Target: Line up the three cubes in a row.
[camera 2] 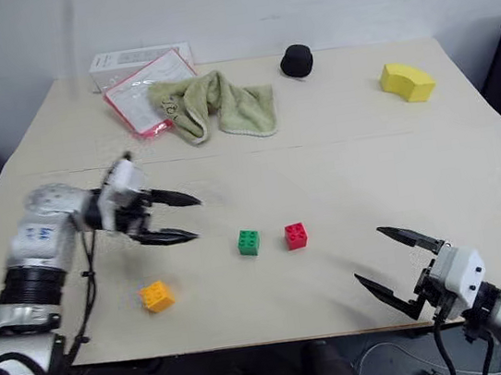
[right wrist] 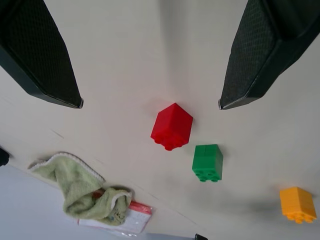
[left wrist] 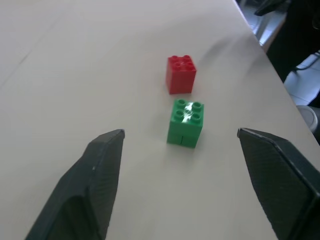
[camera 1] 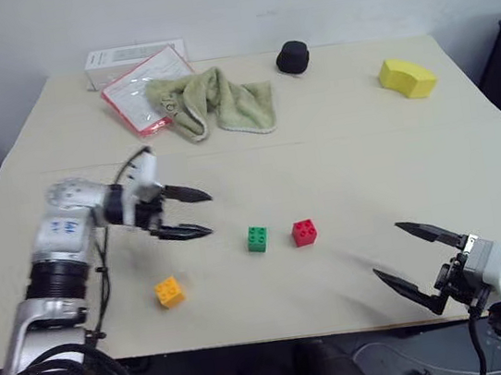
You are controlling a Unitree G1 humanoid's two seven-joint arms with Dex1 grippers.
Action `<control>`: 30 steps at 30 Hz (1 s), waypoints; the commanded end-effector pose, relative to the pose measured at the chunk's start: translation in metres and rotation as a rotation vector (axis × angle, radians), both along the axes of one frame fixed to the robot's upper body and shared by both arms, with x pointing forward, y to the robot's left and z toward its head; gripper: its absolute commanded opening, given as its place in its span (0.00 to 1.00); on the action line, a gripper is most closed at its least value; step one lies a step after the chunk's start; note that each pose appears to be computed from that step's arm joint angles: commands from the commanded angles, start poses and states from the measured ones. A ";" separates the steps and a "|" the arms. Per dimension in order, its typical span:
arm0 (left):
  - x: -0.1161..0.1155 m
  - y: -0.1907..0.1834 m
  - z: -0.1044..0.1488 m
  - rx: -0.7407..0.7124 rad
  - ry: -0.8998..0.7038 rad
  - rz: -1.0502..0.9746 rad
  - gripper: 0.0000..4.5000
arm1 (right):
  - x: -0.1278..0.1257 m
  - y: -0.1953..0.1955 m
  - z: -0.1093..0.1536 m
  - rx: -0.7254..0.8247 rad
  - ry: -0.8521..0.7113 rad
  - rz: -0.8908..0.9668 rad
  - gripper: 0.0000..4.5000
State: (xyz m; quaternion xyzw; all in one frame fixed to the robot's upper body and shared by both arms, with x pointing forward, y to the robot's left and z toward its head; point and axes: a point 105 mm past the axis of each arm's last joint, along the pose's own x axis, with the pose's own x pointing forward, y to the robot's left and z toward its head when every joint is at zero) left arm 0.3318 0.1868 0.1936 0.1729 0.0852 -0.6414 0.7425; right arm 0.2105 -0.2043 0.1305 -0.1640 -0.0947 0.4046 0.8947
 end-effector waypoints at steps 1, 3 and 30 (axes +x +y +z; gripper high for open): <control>-0.008 0.050 -0.008 -0.004 -0.045 0.115 0.99 | 0.001 0.017 0.007 0.054 -0.025 0.081 1.00; -0.025 0.079 -0.025 0.068 -0.047 0.138 0.99 | 0.000 0.030 0.006 0.067 -0.020 0.140 1.00; -0.114 0.055 -0.079 -0.009 0.069 0.166 0.99 | 0.007 0.053 -0.004 0.067 -0.011 0.200 1.00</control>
